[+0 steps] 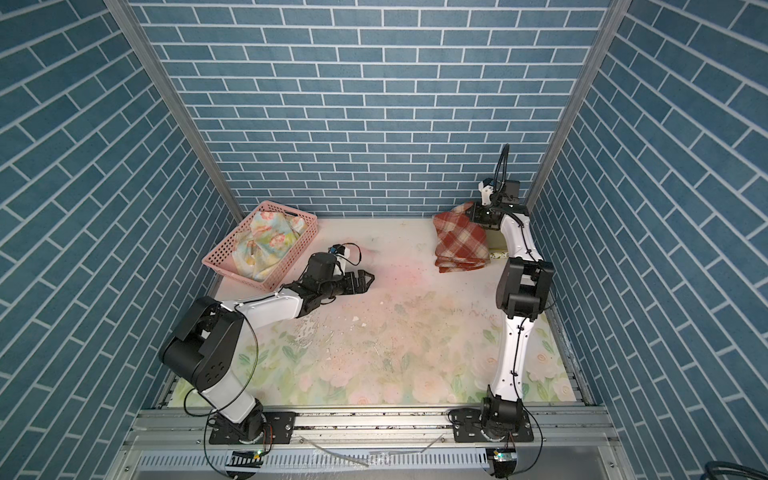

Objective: Fold and stack the skirts
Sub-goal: 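Carry the plaid bundle with the right gripper onto the olive skirt stack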

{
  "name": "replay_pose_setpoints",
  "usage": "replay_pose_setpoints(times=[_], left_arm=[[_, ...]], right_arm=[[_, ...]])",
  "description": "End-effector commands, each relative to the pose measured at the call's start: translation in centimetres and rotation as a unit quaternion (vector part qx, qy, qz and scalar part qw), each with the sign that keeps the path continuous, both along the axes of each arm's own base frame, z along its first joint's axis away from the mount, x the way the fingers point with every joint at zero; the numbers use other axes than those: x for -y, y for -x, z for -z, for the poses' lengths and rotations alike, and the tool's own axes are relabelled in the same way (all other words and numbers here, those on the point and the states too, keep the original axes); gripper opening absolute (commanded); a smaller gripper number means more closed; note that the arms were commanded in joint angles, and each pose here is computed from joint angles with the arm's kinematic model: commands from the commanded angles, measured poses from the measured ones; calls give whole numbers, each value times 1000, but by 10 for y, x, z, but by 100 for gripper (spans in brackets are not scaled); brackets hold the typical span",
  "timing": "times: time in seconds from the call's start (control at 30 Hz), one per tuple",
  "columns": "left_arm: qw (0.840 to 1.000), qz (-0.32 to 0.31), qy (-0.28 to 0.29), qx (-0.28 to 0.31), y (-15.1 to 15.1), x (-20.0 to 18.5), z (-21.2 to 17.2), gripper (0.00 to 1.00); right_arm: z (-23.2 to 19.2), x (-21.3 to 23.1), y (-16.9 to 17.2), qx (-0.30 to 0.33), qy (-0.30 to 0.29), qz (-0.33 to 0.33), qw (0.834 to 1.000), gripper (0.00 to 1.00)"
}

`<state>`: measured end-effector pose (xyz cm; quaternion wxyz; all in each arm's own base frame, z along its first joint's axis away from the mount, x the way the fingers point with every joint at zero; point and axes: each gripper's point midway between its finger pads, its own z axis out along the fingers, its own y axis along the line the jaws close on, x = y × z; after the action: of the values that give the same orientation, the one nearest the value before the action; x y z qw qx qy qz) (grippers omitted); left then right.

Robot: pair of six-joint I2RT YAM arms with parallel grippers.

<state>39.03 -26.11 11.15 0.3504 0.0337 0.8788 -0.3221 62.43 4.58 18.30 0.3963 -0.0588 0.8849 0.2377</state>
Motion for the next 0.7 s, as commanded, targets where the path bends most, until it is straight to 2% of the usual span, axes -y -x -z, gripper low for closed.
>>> replay_pose_setpoints(times=[0.0, 0.4, 0.57, 0.67], left_arm=[[1000, 7, 4, 8, -6, 3, -5, 99], [1000, 13, 7, -1, -13, 11, 1, 99], [1000, 18, 11, -2, -17, 18, 1, 99], [1000, 24, 12, -2, -19, 24, 2, 99]], right_arm=[[-44, 2, 3, 65, -7, -48, 997, 0], [-61, 48, -33, 130, -36, -38, 990, 0], [-56, 75, -52, 147, -58, -21, 987, 0], [-47, 88, -61, 160, -45, -9, 986, 0]])
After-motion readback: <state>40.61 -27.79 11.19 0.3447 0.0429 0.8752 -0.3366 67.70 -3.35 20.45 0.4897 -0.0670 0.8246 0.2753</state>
